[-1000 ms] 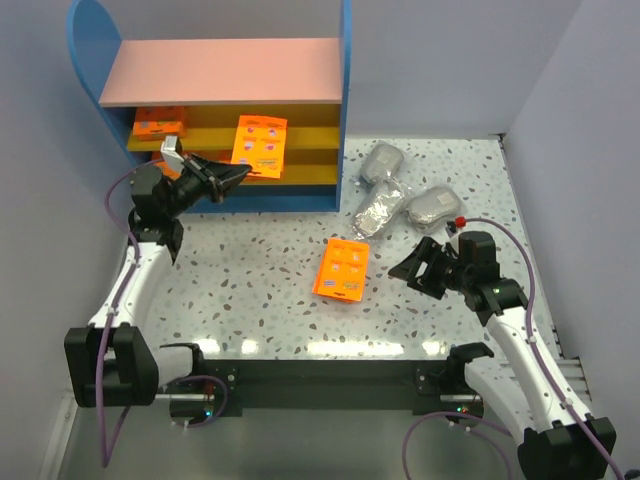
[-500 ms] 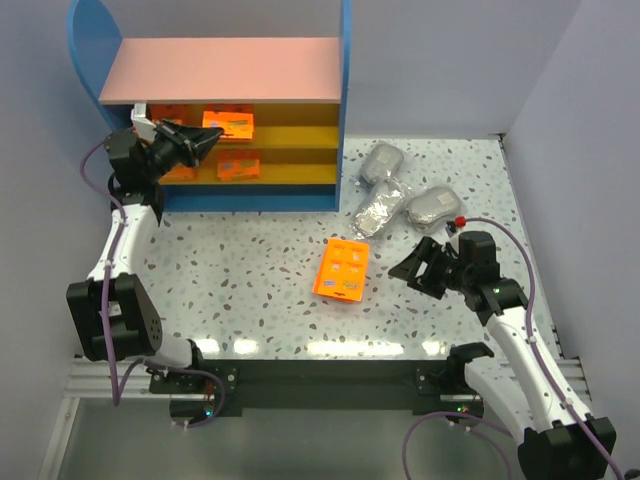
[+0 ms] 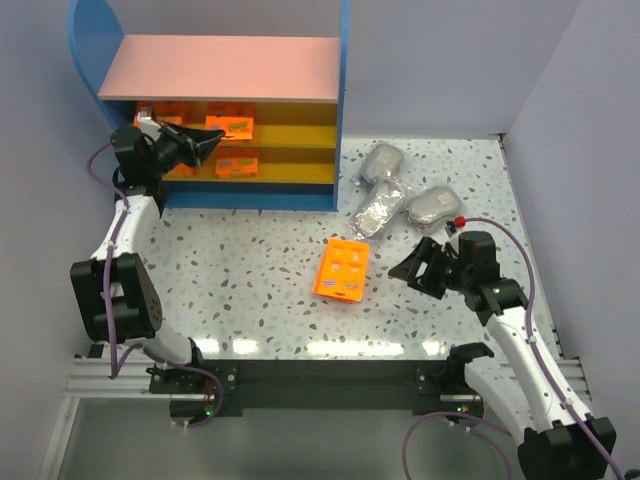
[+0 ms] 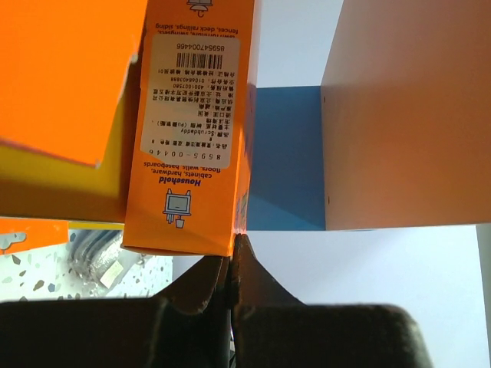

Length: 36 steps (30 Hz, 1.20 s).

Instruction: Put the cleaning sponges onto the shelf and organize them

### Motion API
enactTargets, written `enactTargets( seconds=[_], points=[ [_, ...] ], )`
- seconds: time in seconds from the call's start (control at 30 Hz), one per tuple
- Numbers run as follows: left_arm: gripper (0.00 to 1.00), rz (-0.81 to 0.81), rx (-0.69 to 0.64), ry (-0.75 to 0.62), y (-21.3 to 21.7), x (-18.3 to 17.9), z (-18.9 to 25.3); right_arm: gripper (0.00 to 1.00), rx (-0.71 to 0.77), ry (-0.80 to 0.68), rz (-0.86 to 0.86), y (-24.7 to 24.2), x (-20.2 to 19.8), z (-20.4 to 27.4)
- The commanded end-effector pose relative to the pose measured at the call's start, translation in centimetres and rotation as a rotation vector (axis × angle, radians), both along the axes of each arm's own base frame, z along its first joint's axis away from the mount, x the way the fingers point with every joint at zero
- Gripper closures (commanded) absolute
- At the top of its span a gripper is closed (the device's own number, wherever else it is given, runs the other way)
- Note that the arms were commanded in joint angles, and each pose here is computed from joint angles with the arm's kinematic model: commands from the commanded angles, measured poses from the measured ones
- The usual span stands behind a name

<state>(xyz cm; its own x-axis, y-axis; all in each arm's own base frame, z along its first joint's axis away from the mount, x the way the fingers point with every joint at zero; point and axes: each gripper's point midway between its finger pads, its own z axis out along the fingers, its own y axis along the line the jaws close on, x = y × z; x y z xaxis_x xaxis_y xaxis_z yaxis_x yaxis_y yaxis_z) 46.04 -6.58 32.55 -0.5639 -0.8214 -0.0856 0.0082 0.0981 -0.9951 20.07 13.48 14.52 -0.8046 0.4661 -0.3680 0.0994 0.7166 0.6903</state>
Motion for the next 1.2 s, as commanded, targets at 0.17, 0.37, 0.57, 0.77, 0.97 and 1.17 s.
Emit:
enactTargets(
  seconds=[0.17, 0.37, 0.57, 0.77, 0.97, 1.17],
  points=[
    [0.99, -0.005, -0.001, 0.009, 0.0, -0.4, -0.4, 0.28, 0.020, -0.035, 0.036, 0.6, 0.3, 0.9],
    [0.67, 0.011, -0.018, -0.023, 0.1, -0.5, 0.7, 0.28, 0.018, -0.035, 0.042, 0.6, 0.2, 0.8],
    [0.48, 0.035, -0.023, -0.069, 0.2, -1.0, 2.7, 0.27, 0.014, -0.037, 0.049, 0.5, -0.1, 0.8],
    [0.44, 0.052, -0.013, -0.065, 0.1, -2.4, 2.5, 0.27, 0.010, -0.033, 0.059, 0.6, -0.2, 0.6],
    [0.37, 0.081, 0.084, -0.028, -0.4, -6.6, 0.6, 0.26, 0.002, -0.033, 0.061, 0.4, -0.4, 0.4],
    [0.31, 0.010, 0.227, 0.129, -3.2, -14.2, -7.7, 0.27, -0.011, 0.008, 0.053, 0.2, -0.9, -1.0]
  ],
)
